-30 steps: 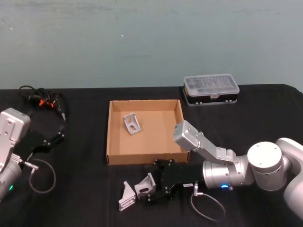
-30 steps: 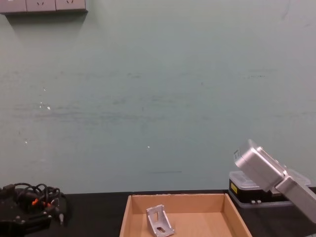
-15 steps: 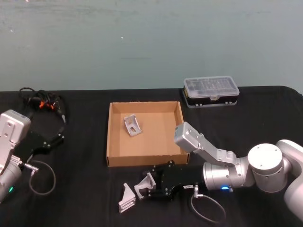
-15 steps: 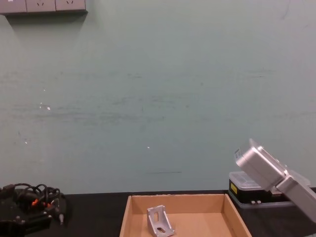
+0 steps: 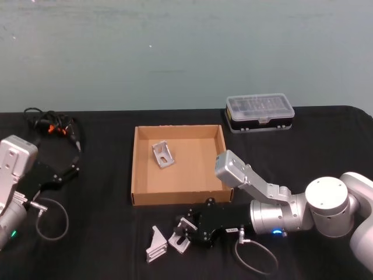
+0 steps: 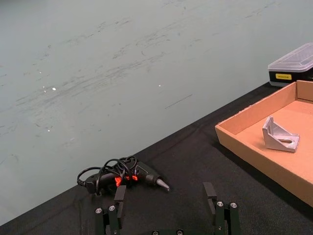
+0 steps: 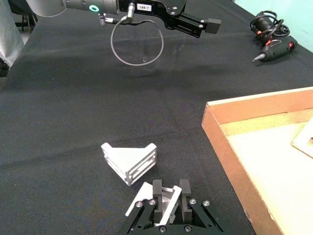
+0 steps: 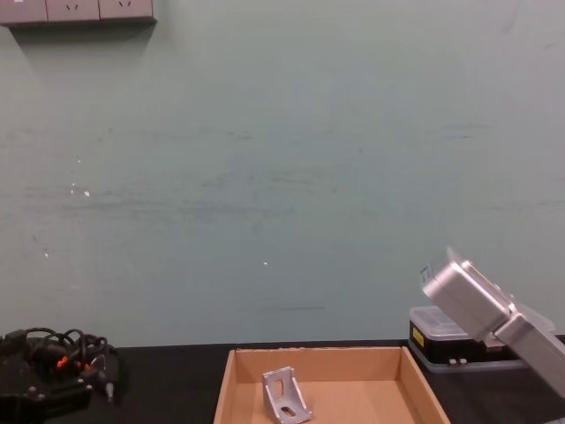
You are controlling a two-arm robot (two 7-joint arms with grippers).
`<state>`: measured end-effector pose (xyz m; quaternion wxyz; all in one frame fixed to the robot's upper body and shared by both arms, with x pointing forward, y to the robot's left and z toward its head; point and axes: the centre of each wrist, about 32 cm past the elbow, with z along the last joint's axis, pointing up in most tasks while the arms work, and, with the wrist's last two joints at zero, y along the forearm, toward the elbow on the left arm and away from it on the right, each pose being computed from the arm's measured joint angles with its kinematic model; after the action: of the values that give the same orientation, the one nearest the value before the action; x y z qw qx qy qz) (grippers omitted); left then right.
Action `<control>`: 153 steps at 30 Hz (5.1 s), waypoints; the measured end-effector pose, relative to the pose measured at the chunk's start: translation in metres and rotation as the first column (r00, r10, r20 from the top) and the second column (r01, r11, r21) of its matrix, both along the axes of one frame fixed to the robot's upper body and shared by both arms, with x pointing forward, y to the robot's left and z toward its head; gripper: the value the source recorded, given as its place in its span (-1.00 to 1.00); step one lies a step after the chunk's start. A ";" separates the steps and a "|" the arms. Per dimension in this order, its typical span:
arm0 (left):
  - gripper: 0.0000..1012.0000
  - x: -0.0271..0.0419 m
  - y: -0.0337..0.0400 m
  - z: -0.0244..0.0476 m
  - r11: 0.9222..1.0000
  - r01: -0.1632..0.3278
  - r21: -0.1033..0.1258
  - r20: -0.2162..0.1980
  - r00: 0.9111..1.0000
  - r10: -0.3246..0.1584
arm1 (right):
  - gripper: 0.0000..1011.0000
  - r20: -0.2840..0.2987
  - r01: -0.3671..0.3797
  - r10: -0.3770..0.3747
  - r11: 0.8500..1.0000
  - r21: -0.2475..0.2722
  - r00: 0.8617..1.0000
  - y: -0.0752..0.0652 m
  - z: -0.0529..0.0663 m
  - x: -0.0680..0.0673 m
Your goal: Use one hand to pick up the angle iron from the table and place it into the box.
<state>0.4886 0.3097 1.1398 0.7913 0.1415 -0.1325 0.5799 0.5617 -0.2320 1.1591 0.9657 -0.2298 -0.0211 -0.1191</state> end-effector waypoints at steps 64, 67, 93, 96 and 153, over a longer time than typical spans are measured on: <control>0.98 0.0000 0.0000 0.0000 1.000 0.000 0.000 0.000 1.000 0.000 | -0.59 0.069 0.548 -0.546 0.837 -0.013 0.835 0.034 0.041 0.080; 0.98 0.0000 0.0000 0.0000 1.000 0.000 0.000 0.000 1.000 0.000 | -0.59 0.063 0.552 -0.550 0.833 -0.021 0.833 0.036 0.038 0.082; 0.98 0.0000 0.0000 0.0000 1.000 0.000 0.000 0.000 1.000 0.000 | -0.07 0.048 0.555 -0.553 0.831 -0.040 0.832 0.040 0.034 0.086; 0.98 0.0000 0.0000 0.0000 1.000 0.000 0.000 0.000 1.000 0.000 | 0.12 0.048 0.555 -0.553 0.831 -0.040 0.832 0.040 0.034 0.086; 0.98 0.0000 0.0000 0.0000 1.000 0.000 0.000 0.000 1.000 0.000 | 0.99 -0.004 -0.104 0.104 0.994 0.035 0.995 0.029 0.016 -0.010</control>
<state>0.4886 0.3097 1.1398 0.7913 0.1415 -0.1325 0.5799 0.5520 -0.2029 1.1750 0.9745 -0.2118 -0.0281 -0.0684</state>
